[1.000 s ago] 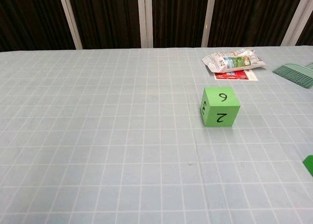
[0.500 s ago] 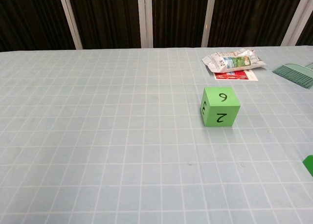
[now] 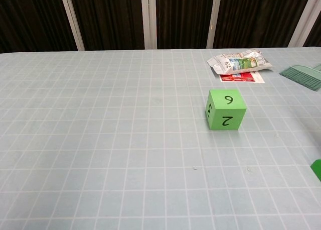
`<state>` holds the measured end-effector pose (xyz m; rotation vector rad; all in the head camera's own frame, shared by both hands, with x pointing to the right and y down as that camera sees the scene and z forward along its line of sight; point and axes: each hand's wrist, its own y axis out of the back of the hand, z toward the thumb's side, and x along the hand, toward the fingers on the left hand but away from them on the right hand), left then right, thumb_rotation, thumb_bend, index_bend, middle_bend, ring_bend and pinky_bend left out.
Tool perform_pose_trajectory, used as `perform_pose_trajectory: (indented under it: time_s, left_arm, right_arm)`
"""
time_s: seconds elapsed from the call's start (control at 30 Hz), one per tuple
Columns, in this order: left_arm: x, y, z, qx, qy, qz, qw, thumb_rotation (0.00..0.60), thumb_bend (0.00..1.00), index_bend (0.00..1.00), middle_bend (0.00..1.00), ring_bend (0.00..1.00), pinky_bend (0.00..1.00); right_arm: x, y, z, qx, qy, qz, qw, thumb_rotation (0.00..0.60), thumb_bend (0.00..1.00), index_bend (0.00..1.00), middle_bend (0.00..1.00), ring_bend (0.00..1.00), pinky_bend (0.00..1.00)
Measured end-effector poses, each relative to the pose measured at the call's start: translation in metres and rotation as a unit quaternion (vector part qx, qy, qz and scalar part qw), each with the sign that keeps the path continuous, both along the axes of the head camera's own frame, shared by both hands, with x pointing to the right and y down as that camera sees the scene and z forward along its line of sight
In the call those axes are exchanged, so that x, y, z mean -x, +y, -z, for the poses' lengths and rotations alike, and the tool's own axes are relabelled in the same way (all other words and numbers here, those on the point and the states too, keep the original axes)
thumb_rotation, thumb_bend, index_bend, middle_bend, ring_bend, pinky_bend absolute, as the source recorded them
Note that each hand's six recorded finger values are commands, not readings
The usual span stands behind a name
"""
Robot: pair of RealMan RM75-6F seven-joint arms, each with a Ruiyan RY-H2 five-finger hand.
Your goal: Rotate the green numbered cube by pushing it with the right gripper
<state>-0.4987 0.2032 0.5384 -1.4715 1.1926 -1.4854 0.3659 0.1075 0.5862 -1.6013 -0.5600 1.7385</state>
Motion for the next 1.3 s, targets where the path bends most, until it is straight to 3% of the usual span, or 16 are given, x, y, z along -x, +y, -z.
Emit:
perform_pose_trajectory:
  time_s: [0.3, 0.6, 1.3]
  left_arm:
    - [0.001, -0.001, -0.002, 0.004, -0.002, 0.002, 1.0000, 0.600, 0.33, 0.11, 0.00, 0.00, 0.08]
    - [0.007, -0.003, 0.001, -0.001, 0.002, 0.012, 0.9999, 0.600, 0.34, 0.11, 0.00, 0.00, 0.08]
    - [0.006, -0.004, -0.002, 0.003, -0.004, 0.010, 0.9999, 0.600, 0.34, 0.11, 0.00, 0.00, 0.08]
  right_arm:
    - [0.054, -0.016, -0.028, 0.068, -0.002, 0.017, 0.9975, 0.600, 0.67, 0.16, 0.82, 0.78, 0.67]
    - [0.089, -0.011, -0.060, 0.132, 0.005, 0.020, 0.9911, 0.600, 0.67, 0.16, 0.82, 0.78, 0.67]
    - [0.136, -0.009, -0.081, 0.173, -0.021, 0.042, 0.9838, 0.600, 0.67, 0.16, 0.82, 0.78, 0.67]
